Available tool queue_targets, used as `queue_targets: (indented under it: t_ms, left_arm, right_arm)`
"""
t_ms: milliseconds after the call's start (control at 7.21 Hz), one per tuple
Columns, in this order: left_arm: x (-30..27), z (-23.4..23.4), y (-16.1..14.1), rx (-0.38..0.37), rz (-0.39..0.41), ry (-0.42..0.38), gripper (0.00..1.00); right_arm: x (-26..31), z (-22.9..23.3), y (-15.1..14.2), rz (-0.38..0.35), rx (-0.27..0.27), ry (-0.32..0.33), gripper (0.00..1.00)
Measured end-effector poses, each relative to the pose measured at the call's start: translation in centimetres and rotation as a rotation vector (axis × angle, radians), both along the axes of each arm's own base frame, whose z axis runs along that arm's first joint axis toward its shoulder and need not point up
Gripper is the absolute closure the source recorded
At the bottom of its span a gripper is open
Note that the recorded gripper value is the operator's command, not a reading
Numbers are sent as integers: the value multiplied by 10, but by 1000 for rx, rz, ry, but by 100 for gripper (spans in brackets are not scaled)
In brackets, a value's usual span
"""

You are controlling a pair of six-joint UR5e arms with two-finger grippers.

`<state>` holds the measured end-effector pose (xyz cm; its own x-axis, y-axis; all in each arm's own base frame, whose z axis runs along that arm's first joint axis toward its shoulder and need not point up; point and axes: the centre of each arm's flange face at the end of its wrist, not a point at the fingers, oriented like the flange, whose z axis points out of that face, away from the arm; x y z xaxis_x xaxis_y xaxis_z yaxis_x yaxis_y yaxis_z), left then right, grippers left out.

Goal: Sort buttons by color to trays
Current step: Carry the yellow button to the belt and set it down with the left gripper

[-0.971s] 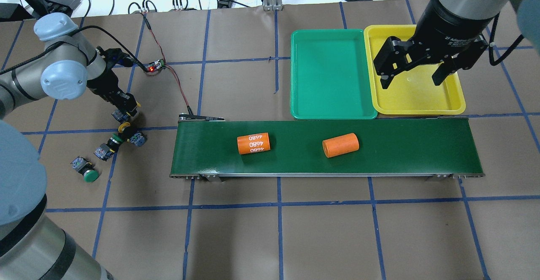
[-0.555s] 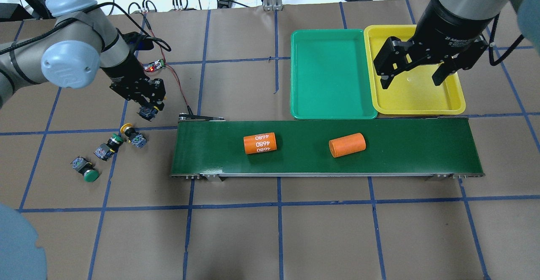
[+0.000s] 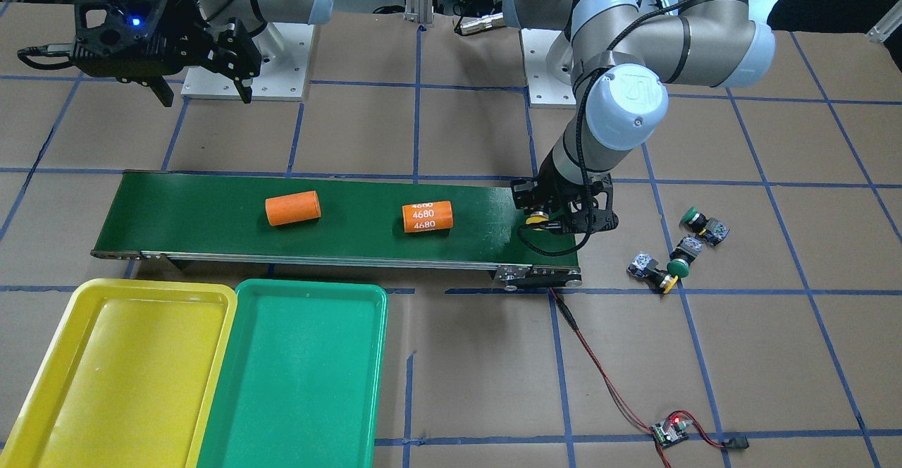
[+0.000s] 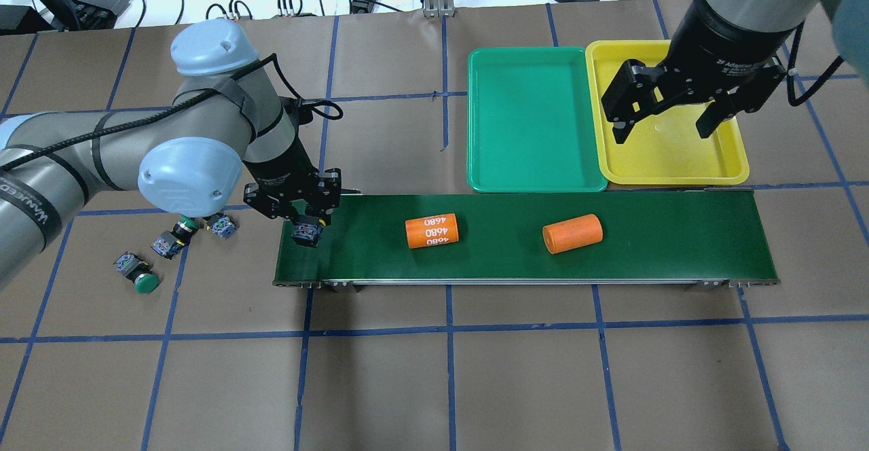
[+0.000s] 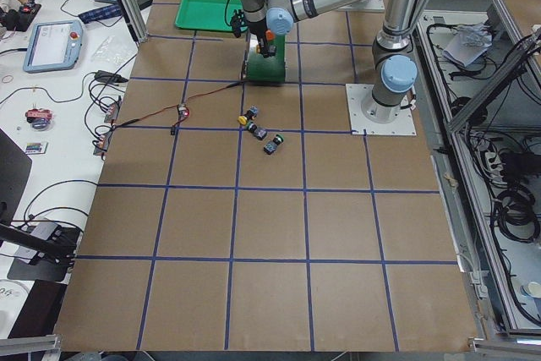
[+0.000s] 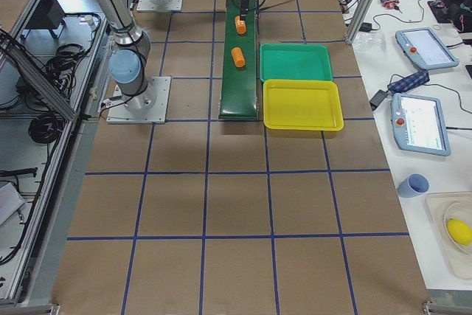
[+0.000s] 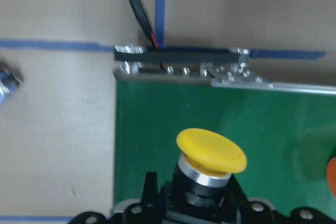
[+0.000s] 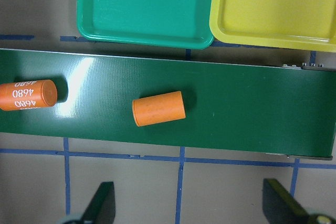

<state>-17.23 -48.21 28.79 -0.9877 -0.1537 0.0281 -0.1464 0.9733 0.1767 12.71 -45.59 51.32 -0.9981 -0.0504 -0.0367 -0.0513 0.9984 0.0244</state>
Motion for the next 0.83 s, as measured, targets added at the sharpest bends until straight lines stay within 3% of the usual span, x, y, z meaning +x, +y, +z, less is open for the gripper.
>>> queue_targets:
  t_ms: [139,277,555,832]
  left_arm:
    - [-15,-7,9,-6,8,-10,19]
    - [-26,-15,13,-14,6,-29,0]
    - [-34,-24,16,-20,-6,-51,0]
    - [-9,1,-3,-58,-11,-30,0]
  right_arm:
    - [0,0,0,0,0,0,0]
    - [0,0,0,0,0,1,0]
    - [0,0,0,-1,3,2,0]
    - [0,-1,0,-1,8,3,0]
